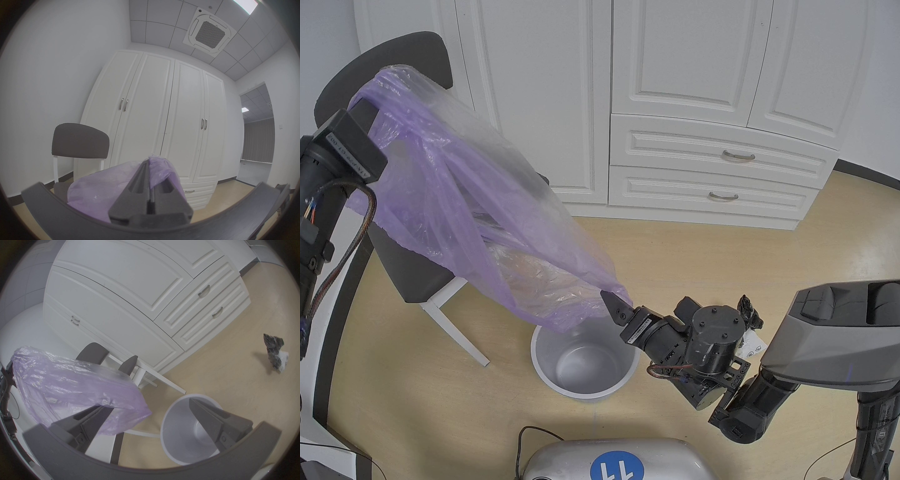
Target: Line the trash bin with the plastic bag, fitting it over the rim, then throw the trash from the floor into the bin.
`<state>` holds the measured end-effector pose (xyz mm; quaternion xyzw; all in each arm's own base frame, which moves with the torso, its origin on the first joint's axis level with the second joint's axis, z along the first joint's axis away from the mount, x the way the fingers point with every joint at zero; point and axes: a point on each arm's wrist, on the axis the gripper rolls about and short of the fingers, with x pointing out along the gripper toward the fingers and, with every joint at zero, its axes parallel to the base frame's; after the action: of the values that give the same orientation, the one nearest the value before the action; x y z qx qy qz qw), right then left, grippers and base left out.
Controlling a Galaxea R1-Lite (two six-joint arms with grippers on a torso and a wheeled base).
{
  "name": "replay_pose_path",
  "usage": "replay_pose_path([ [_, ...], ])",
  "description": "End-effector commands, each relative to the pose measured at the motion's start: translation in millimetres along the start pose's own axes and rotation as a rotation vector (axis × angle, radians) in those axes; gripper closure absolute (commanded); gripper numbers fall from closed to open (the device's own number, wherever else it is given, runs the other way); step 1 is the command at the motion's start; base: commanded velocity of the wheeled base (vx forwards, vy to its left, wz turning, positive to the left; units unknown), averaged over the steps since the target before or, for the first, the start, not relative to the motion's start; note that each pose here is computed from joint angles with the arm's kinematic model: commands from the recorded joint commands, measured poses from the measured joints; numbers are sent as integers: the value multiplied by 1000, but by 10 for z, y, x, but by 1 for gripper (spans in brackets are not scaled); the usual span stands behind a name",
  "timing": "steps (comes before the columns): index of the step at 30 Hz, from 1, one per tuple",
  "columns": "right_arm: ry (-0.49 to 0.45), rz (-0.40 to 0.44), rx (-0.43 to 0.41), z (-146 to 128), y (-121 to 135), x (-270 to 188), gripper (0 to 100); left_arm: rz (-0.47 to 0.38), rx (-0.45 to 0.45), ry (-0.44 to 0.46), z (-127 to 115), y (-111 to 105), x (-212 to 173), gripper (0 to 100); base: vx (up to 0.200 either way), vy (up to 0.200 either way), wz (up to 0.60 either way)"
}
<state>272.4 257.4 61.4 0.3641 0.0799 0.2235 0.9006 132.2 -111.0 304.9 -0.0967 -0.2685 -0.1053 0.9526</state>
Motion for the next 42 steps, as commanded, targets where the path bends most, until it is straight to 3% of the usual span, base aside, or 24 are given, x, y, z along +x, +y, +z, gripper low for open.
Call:
replay_pose_path([
  [1,-36,22,3,101,54,-4,0,-3,1,2,-5,-6,-2,100,0,0,0],
  [10,-47,10,-2,114,1,42,0,-3,0,1,0,-4,-4,100,0,0,0],
  [20,-7,-25,-163,26,-67,-39,0,-18,-5,13,-15,-32,-26,100,0,0,0],
  [42,10,-30,-188,-37,-88,-42,0,-38,-13,21,-26,-68,-43,100,0,0,0],
])
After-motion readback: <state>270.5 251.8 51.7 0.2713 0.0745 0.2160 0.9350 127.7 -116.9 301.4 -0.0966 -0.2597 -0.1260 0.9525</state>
